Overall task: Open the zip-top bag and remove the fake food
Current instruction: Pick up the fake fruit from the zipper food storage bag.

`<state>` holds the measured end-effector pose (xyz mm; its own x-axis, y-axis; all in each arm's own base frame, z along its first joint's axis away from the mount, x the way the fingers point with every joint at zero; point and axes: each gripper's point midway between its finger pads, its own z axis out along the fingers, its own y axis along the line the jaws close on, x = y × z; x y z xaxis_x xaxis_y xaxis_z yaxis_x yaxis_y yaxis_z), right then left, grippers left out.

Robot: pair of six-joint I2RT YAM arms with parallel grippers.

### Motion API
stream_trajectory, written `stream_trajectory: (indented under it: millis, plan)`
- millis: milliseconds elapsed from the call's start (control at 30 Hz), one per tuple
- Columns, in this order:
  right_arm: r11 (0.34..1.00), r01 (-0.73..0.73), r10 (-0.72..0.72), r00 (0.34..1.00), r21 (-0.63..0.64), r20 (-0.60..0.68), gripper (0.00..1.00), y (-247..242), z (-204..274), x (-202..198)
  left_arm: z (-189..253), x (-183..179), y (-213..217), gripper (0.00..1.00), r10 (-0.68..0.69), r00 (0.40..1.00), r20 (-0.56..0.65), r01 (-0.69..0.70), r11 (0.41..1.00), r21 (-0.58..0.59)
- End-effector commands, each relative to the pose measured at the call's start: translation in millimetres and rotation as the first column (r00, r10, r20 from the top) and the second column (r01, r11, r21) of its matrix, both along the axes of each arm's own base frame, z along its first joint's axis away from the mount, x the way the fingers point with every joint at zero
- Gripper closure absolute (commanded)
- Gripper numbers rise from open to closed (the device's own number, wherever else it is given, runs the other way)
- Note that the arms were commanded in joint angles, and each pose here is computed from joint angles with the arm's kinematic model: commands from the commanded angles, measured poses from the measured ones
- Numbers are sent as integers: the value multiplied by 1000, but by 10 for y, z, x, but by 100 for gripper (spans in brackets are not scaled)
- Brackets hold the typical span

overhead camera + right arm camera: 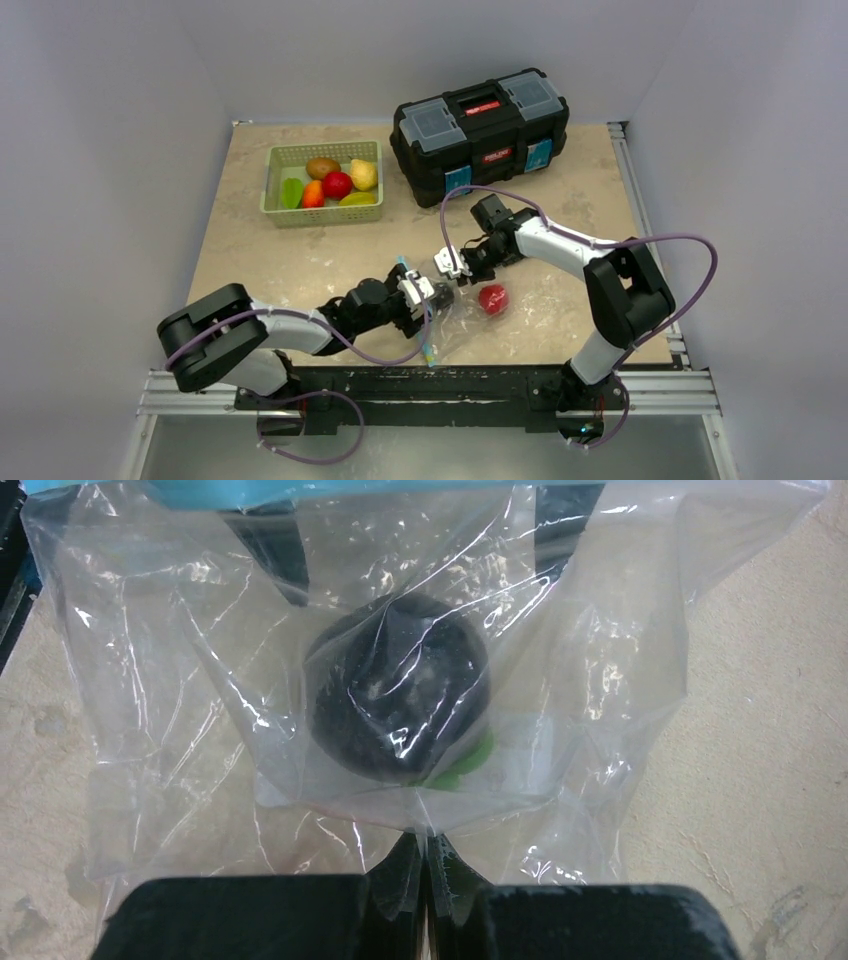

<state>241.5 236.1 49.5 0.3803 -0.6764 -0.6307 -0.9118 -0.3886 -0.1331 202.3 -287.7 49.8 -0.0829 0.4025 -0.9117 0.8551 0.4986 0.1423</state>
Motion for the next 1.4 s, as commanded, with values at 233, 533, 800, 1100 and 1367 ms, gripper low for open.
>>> stream_trajectory:
  millis: [233,533,800,1100,1367]
  plan:
    - [1000,-17,17,999,15,-44,100,172,49,-88,355,198,-456,11,-17,997,75,30,985,-172]
    - [1000,-27,27,998,0,-53,100,235,23,-141,251,293,-545,12,5,998,57,5,986,-167]
    - [999,-31,32,997,9,-68,100,254,45,-162,362,329,-576,11,24,997,78,-6,974,-225]
    - [999,-27,32,990,35,-134,100,328,87,-213,373,302,-549,22,33,995,99,-3,956,-293]
    - [998,9,1,986,57,-169,100,330,136,-169,360,281,-510,29,31,994,101,-1,960,-279]
